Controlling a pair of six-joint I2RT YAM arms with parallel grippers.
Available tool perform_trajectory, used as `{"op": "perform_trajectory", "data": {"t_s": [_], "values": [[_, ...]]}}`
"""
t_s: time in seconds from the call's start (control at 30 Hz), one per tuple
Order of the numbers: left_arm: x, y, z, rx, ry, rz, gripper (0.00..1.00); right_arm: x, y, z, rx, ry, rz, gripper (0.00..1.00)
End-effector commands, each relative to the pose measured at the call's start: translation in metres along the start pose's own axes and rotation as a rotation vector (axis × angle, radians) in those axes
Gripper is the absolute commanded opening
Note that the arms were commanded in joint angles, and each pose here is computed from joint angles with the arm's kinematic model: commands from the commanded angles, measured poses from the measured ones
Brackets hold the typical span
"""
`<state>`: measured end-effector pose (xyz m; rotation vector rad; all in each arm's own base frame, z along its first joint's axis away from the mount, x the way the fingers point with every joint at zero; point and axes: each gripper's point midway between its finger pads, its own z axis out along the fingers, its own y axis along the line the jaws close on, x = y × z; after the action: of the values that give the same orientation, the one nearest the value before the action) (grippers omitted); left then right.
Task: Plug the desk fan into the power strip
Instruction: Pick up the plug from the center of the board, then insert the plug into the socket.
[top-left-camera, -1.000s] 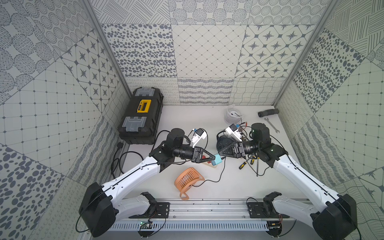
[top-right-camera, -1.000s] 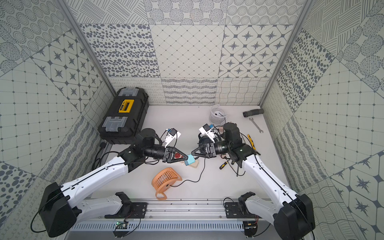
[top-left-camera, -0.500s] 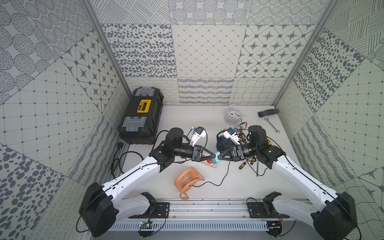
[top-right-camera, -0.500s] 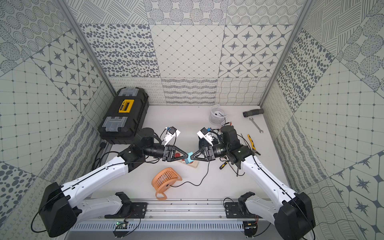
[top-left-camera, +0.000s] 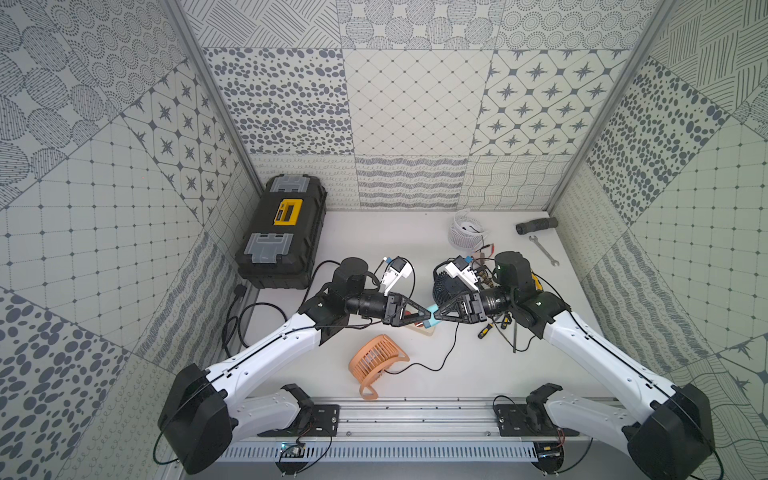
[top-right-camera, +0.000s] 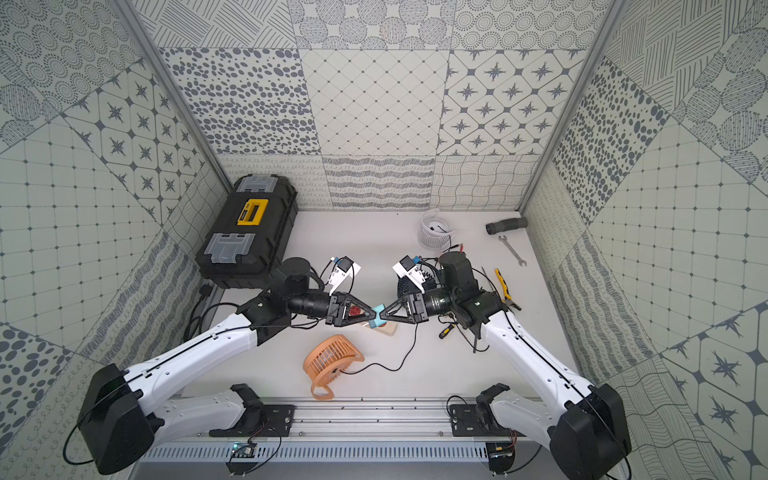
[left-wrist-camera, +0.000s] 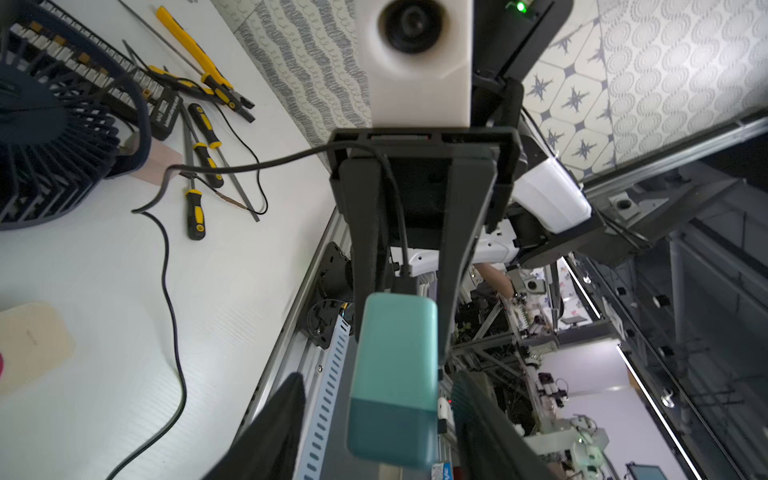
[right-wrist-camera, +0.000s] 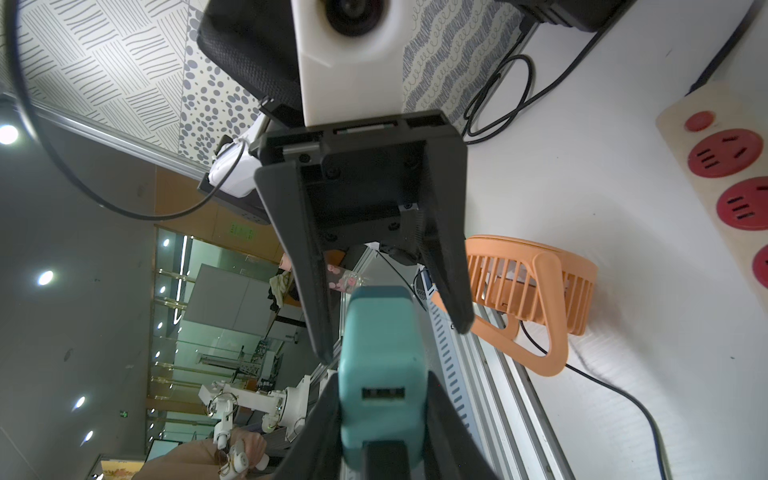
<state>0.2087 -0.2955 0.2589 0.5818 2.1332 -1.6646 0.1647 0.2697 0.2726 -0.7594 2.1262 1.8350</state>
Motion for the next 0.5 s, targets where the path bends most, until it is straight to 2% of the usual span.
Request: {"op": "perform_trajectory", "data": {"t_s": [0.0,0.17,0.3,0.47], "values": [[0.003,0.05,-0.021,-0.294,-0.047,0.045,0.75,-0.011,-0.013,-0.001,0.104,-0.054,-0.044,0.14],[0.001,0.08,-0.052,-0.437,-0.118,-0.009,0.8,-0.008,-0.068,-0.01,0.442,-0.012,-0.036,0.14],[0.008,0.113,-0.068,-0.502,-0.121,-0.098,0.8,-0.003,-0.11,-0.016,0.739,0.093,-0.06,0.14],[0.013,0.149,-0.077,-0.536,-0.104,-0.201,0.77,-0.017,-0.134,-0.008,0.946,0.18,-0.16,0.16]]}}
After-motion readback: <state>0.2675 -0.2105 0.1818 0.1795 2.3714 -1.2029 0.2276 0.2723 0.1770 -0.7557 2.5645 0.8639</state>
